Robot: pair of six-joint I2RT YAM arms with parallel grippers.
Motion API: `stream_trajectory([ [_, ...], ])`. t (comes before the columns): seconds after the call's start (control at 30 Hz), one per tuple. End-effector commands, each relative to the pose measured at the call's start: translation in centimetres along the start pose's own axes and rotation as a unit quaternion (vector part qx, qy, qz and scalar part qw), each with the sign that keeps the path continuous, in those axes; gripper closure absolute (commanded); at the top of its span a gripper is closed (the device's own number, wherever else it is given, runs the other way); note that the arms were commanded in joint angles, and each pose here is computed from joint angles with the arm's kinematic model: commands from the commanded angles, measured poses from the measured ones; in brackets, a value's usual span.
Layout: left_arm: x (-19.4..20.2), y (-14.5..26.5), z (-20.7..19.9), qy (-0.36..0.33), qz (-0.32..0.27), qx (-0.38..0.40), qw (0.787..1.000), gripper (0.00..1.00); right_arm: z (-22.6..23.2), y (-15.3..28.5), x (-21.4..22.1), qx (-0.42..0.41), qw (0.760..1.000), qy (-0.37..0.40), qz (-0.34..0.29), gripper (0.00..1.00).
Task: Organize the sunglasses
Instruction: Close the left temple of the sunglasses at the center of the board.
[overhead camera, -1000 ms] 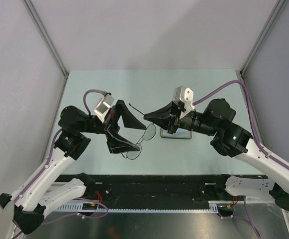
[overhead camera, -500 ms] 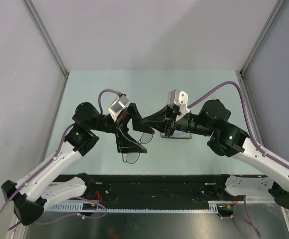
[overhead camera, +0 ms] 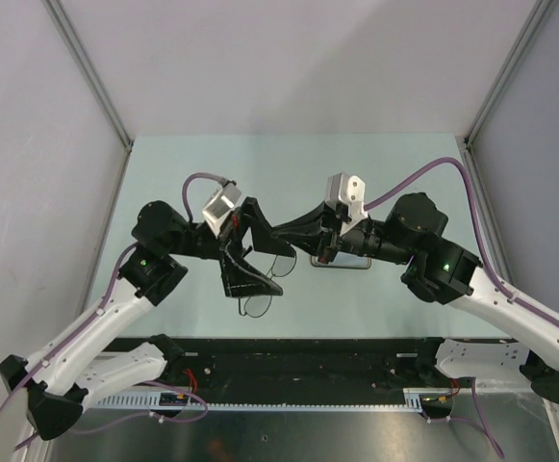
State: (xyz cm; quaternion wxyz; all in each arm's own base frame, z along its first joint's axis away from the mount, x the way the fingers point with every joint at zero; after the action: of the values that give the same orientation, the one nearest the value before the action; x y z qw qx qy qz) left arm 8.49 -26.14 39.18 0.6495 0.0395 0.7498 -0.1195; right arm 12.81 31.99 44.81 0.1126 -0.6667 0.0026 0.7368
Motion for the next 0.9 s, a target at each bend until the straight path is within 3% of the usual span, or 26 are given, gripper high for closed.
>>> stream_trajectory([
  [0.0, -0.2, -1.0, 0.7, 0.039, 0.005, 0.008, 0.999, 0.00, 0.5, -0.3, -2.2, -0.005, 0.999, 0.026, -0.043, 1.00],
  [0.3, 1.0, -1.8, 0.9, 0.089, 0.031, 0.040, 0.995, 0.00, 1.6, -1.1, -1.9, -0.024, 0.997, 0.051, -0.044, 1.00],
  [0.87, -1.8, -0.5, 1.5, 0.034, -0.005, -0.010, 0.999, 0.00, -0.3, 0.2, -1.7, 0.036, 0.997, 0.068, -0.027, 1.00],
])
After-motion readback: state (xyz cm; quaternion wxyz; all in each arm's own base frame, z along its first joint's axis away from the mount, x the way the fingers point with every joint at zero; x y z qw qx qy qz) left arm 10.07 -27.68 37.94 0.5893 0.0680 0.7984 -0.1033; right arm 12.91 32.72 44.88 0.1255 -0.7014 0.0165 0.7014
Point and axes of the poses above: each gripper's point midway between its finger pads, its own y axis back along the fingers, its own z axis along the line the jaws close on, x = y × z, the point moved 2 cm from there along y, back along the fingers, and after that the axes turned 13 degrees about -y, right-handed, at the moved point
